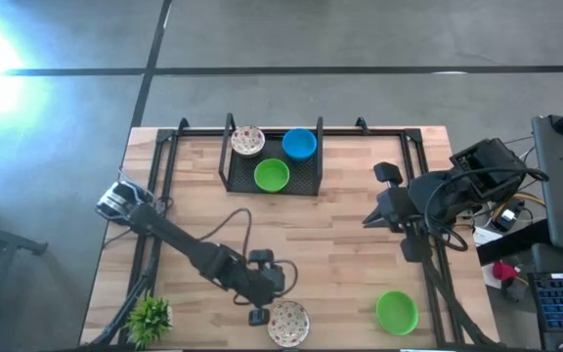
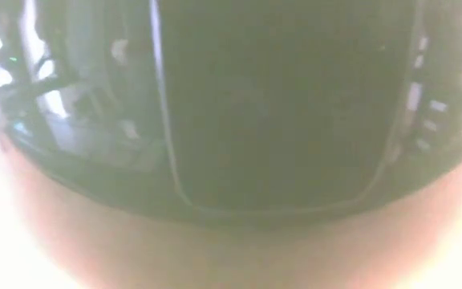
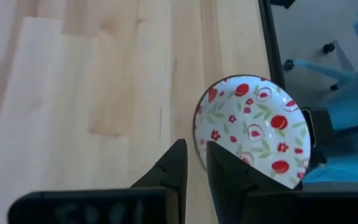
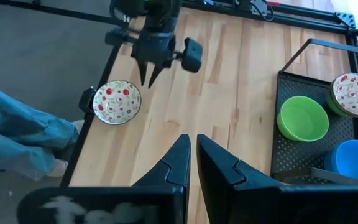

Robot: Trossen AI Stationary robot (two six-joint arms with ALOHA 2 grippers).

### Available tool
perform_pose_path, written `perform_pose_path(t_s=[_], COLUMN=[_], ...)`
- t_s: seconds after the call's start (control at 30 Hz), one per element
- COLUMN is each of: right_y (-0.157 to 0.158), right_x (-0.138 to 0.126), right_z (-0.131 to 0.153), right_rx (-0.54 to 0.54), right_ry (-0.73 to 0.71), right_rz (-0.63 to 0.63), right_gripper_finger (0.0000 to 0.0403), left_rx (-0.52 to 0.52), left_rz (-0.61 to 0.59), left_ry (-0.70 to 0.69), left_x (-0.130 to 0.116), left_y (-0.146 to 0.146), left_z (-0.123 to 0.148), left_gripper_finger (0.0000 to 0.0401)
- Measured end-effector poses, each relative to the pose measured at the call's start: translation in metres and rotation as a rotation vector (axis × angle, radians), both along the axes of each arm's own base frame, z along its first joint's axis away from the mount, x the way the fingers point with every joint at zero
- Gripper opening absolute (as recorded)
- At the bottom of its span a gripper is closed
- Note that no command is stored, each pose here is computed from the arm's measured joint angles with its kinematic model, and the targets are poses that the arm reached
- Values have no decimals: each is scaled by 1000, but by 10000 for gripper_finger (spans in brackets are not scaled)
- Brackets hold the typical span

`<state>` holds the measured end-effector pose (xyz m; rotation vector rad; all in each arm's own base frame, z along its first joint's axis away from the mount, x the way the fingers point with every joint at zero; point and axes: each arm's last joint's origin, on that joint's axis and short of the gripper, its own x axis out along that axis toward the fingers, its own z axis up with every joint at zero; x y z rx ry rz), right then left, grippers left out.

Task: Pick & Place Mini bowls
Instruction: Stack the white bowl on top of the white bowls on the shelf

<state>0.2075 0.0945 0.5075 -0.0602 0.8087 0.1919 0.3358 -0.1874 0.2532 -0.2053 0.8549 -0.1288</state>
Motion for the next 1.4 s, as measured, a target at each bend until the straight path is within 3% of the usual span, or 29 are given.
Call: perform_pose_path(t_s=[0.2,0.77,1.4], right_y=[0,0,0], right_x=[0,0,0], right_z=[0,0,0], right_rx=[0,0,-30], right_ry=[0,0,-6], right_rz=[0,1,33], right_gripper_finger=[27,27,27], left_rx=[-10,6,-38], left_rz=[-20,9,23], left_ry=[16,90,67], left_x=[15,26,30], left_y=[-10,-16,-19], left_z=[-18,-56,-48], left_gripper_finger=[53,53,53])
